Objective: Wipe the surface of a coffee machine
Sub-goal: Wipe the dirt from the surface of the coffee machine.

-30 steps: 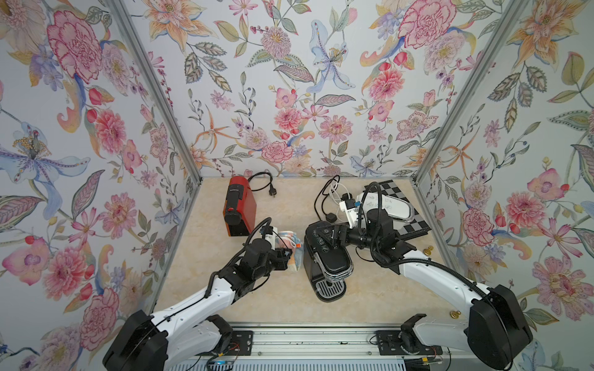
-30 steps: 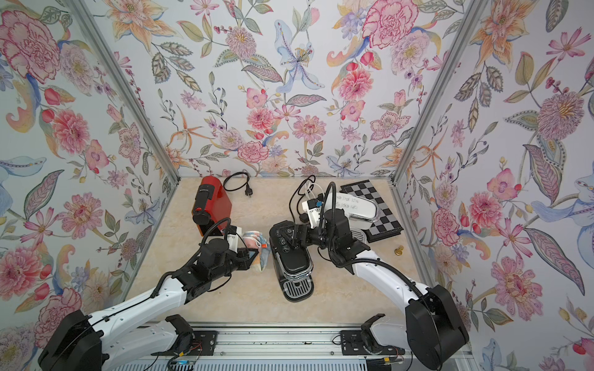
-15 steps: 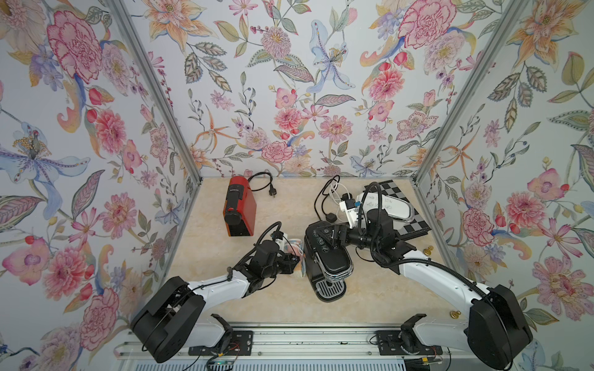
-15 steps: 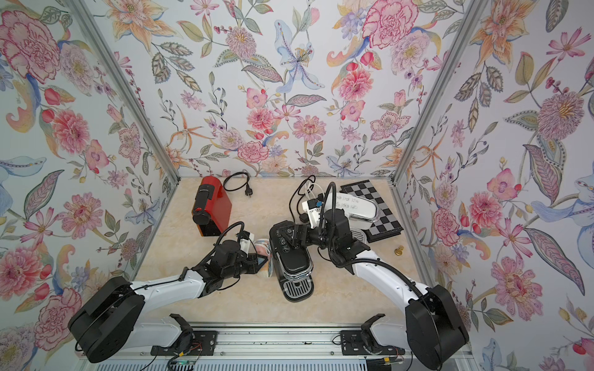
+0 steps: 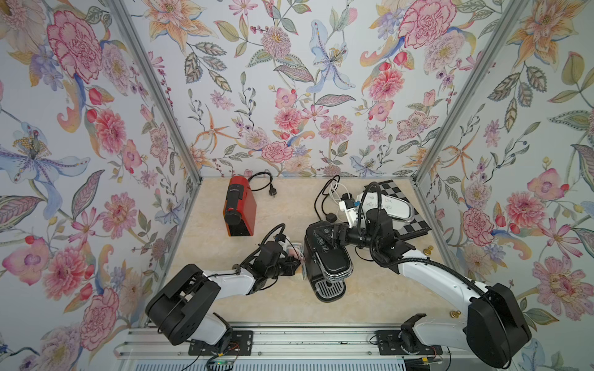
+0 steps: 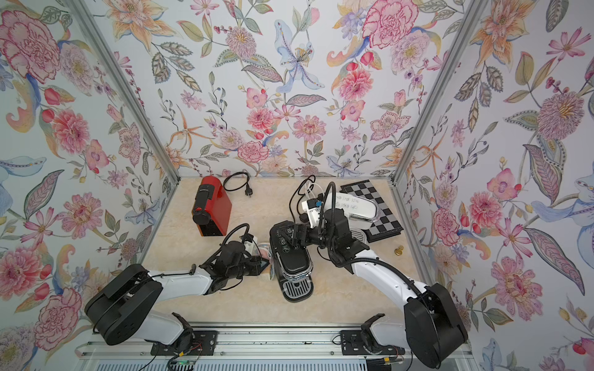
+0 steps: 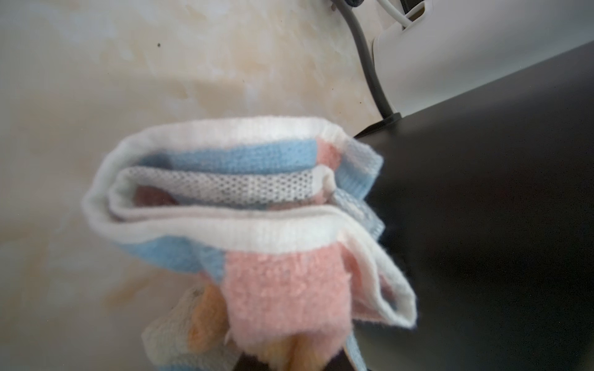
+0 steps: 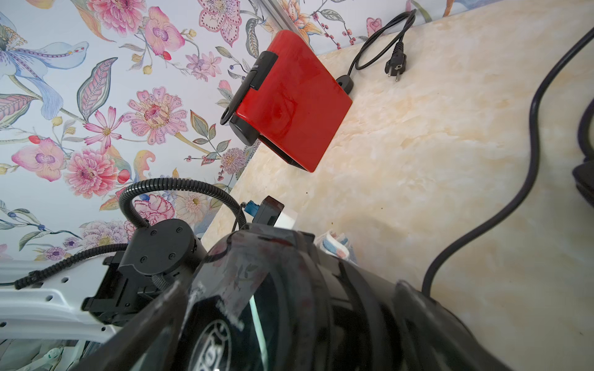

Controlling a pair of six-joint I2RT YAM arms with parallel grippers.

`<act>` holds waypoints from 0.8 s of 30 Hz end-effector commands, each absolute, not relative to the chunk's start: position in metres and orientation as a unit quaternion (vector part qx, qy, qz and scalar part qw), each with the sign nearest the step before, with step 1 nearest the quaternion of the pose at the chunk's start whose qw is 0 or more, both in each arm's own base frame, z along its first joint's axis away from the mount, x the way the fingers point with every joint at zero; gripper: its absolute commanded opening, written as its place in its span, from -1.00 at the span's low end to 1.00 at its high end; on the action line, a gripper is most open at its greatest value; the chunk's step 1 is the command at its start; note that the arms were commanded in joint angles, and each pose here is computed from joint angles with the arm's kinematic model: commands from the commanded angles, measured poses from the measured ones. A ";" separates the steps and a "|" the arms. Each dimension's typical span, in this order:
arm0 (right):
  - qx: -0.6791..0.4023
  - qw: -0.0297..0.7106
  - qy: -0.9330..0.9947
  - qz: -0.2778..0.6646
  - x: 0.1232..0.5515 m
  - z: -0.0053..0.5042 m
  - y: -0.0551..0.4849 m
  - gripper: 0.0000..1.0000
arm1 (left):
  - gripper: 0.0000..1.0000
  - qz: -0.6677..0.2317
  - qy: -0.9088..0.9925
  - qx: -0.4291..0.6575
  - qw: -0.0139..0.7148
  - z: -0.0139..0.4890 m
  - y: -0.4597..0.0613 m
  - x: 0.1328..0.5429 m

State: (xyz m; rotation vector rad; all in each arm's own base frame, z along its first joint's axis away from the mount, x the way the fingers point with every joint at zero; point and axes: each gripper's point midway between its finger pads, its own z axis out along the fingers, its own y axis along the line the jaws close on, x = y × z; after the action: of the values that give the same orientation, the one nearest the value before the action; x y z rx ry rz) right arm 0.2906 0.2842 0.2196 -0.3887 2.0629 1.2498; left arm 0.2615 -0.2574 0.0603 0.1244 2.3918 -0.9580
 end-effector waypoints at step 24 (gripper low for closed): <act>-0.129 0.198 0.876 0.421 0.257 0.121 0.273 0.99 | -1.00 -0.406 0.839 0.077 0.354 0.142 -0.276 0.278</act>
State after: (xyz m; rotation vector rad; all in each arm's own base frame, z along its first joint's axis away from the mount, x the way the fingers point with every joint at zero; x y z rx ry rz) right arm 0.2932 0.2837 0.2149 -0.3818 2.0770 1.2502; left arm 0.2887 -0.2666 0.1617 0.1597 2.1290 -0.9967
